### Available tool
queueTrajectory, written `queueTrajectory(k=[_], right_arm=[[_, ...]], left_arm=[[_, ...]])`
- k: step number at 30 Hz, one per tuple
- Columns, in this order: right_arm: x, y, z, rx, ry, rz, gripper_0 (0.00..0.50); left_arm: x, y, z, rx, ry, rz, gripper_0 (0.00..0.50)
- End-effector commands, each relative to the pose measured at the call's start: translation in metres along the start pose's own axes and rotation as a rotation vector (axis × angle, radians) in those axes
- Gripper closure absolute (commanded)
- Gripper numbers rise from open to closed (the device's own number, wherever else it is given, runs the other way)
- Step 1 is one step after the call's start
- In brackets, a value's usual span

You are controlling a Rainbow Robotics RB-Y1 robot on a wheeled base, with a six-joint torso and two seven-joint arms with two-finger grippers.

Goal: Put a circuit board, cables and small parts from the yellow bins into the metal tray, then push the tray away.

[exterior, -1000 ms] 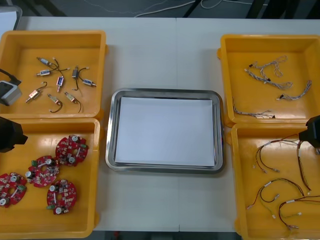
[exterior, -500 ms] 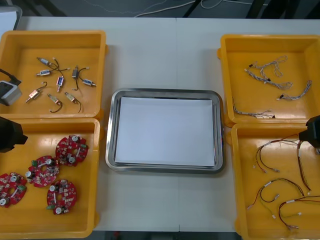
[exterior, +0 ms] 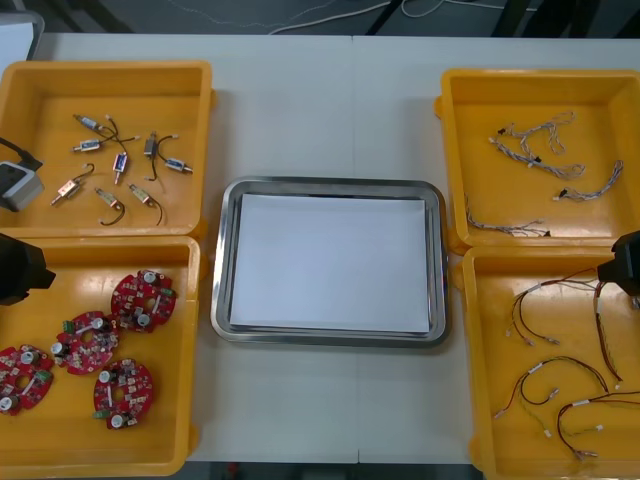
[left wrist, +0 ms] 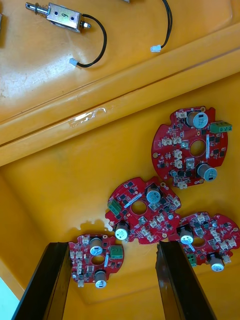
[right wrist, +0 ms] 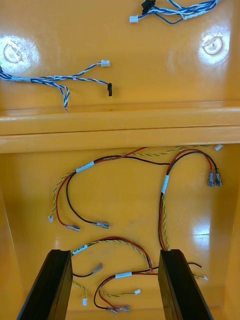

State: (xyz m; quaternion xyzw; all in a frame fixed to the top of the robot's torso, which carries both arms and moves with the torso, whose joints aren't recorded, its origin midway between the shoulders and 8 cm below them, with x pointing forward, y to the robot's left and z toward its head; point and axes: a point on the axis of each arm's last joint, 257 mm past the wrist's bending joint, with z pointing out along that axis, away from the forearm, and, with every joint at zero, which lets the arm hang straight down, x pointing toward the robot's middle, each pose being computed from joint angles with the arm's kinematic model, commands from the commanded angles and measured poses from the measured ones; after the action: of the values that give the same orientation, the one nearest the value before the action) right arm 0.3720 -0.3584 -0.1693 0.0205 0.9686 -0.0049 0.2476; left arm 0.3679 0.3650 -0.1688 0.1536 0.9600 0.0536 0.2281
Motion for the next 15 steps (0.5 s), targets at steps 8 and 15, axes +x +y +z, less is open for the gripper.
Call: queueTrajectory(k=[8, 15], right_arm=[[-0.0074, 0.0016, -0.0043, 0.013, -0.014, -0.038, 0.0], [-0.0074, 0.0016, -0.0043, 0.013, -0.014, -0.038, 0.0]], left_arm=[[-0.0069, 0.0132, -0.01, -0.048, -0.006, -0.033, 0.0], [-0.0069, 0.0132, -0.01, -0.048, -0.006, -0.033, 0.0]])
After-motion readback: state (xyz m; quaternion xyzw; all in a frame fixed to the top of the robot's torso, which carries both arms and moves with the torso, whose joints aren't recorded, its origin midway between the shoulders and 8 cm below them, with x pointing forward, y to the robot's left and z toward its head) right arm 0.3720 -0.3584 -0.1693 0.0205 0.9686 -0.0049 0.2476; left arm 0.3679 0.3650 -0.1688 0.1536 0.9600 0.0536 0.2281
